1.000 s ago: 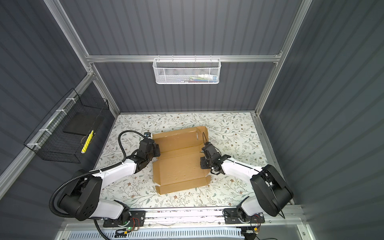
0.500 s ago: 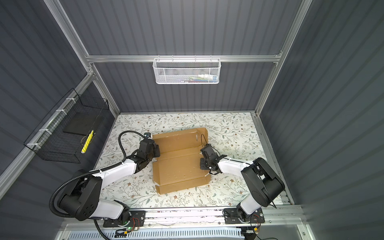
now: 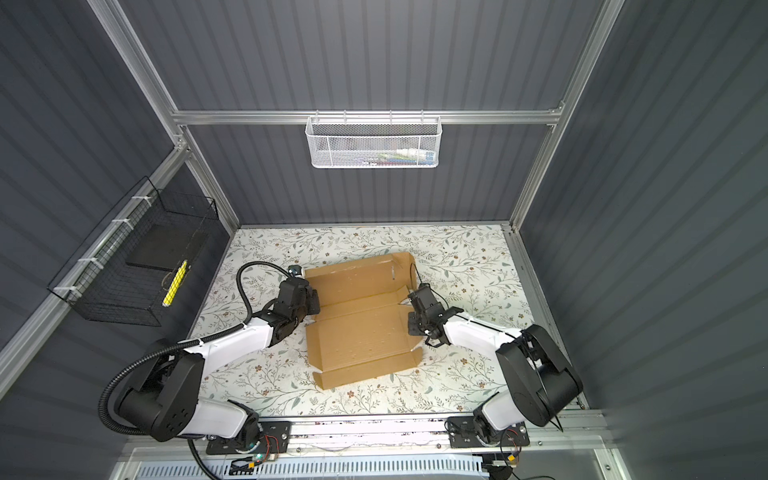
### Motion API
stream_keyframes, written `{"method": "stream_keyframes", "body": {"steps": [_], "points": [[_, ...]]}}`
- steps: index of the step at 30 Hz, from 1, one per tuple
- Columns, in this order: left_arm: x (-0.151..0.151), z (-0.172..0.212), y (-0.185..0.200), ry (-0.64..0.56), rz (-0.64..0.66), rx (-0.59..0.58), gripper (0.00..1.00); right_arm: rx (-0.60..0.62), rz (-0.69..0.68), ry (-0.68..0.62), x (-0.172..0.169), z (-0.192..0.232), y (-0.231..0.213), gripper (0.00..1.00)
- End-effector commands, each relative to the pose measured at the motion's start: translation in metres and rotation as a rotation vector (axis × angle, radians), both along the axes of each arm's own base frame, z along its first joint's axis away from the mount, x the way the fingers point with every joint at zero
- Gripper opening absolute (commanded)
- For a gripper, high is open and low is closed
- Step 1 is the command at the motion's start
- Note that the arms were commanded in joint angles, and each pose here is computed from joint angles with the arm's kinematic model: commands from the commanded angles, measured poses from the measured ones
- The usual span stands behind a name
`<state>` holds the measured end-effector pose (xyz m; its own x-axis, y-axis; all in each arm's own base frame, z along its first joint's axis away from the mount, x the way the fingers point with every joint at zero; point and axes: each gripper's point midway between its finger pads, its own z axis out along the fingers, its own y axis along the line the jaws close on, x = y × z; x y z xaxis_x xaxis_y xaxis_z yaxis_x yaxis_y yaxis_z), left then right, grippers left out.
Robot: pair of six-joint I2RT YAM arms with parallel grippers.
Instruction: Fold the paper box
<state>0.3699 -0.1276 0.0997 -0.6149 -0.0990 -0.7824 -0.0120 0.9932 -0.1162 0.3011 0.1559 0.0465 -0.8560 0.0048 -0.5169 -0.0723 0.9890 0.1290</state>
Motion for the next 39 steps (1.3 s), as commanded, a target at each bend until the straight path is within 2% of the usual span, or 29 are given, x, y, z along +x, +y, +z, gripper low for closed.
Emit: {"method": "stream_keyframes", "body": {"steps": [1,11,20,24,27,32,39], "points": [[0.006,0.017,-0.002,-0.047,0.011,-0.038,0.0,-0.033,0.001,-0.064,0.011,0.027,-0.011,0.22],[0.007,0.018,-0.004,-0.048,0.002,-0.049,0.0,0.059,0.058,-0.235,0.057,0.085,0.003,0.39],[0.006,0.017,-0.005,-0.047,-0.004,-0.048,0.0,0.115,0.087,-0.24,0.099,0.082,0.024,0.4],[0.006,0.017,-0.004,-0.047,-0.004,-0.042,0.0,0.12,0.086,-0.219,0.108,0.074,0.028,0.39],[0.007,0.018,-0.004,-0.051,-0.004,-0.042,0.0,0.121,0.092,-0.212,0.109,0.07,0.03,0.34],[0.008,0.016,-0.006,-0.047,-0.008,-0.05,0.0,0.122,0.104,-0.206,0.106,0.07,0.03,0.24],[0.008,0.013,-0.007,-0.042,-0.008,-0.053,0.0,0.156,0.134,-0.201,0.096,0.081,0.034,0.19]]}}
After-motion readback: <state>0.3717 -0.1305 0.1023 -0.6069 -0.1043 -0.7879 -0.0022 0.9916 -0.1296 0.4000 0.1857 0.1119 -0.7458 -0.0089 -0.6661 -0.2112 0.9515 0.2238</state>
